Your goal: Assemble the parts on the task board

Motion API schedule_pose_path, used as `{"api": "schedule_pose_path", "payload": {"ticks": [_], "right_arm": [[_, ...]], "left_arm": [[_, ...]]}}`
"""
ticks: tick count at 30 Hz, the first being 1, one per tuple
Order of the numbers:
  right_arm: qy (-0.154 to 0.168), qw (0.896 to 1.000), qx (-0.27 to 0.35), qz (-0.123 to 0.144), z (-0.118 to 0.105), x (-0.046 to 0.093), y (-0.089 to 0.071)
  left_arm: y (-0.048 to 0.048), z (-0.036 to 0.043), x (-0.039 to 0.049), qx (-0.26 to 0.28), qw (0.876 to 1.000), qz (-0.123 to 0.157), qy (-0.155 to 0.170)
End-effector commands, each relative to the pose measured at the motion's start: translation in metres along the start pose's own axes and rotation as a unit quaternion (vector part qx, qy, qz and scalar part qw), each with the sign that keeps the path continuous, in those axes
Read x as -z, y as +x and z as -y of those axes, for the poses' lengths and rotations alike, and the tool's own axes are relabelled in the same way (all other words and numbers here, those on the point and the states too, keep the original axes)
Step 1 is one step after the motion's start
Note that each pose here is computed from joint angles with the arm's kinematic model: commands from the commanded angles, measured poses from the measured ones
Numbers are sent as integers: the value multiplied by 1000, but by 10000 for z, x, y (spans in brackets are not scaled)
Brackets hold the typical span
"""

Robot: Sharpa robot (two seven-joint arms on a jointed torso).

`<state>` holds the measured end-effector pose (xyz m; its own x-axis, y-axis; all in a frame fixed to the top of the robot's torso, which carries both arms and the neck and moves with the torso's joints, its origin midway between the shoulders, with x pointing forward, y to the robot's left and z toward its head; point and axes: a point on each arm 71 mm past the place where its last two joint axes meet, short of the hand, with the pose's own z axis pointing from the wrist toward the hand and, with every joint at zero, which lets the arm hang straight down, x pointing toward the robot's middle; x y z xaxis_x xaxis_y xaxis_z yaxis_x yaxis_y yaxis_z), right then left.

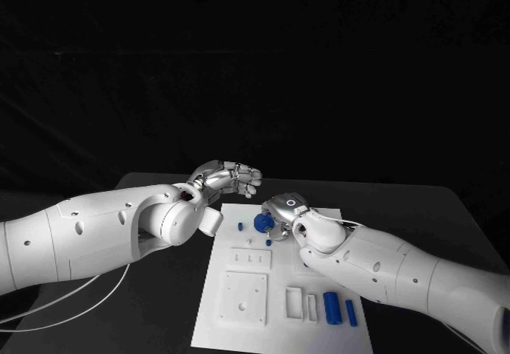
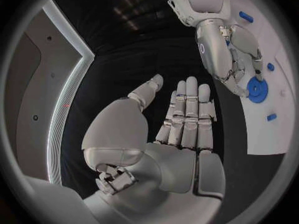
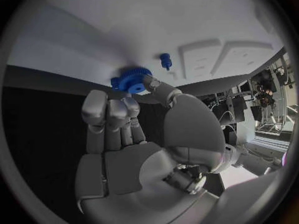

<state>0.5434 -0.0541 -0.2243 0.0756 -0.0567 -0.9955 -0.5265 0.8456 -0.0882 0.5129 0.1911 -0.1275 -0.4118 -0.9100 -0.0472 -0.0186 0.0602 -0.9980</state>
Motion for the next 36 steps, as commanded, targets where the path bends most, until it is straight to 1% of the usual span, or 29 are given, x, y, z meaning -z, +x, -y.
{"api": "schedule_pose_path", "payload": {"ticks": [1, 5, 9, 13, 28, 31, 36], "right_arm": [[1, 1000, -5, -17, 11, 6, 33], [3, 1000, -7, -19, 32, 11, 40], [9, 999, -24, -19, 49, 13, 43], [12, 999, -39, -28, 50, 17, 53], [32, 993, -84, -77, 134, 37, 137], [33, 992, -89, -79, 141, 43, 139], [33, 993, -90, -71, 163, 59, 127]], "left_arm": [[20, 24, -5, 0, 1000, -8, 4], [14, 22, -4, 0, 1000, -7, 3], [14, 23, -4, 0, 1000, -7, 4], [16, 23, -5, 0, 1000, -8, 4], [3, 23, -2, 0, 1000, -7, 4], [-2, 22, -1, 0, 1000, -6, 4], [-14, 22, 5, 0, 1000, -5, 4]]}}
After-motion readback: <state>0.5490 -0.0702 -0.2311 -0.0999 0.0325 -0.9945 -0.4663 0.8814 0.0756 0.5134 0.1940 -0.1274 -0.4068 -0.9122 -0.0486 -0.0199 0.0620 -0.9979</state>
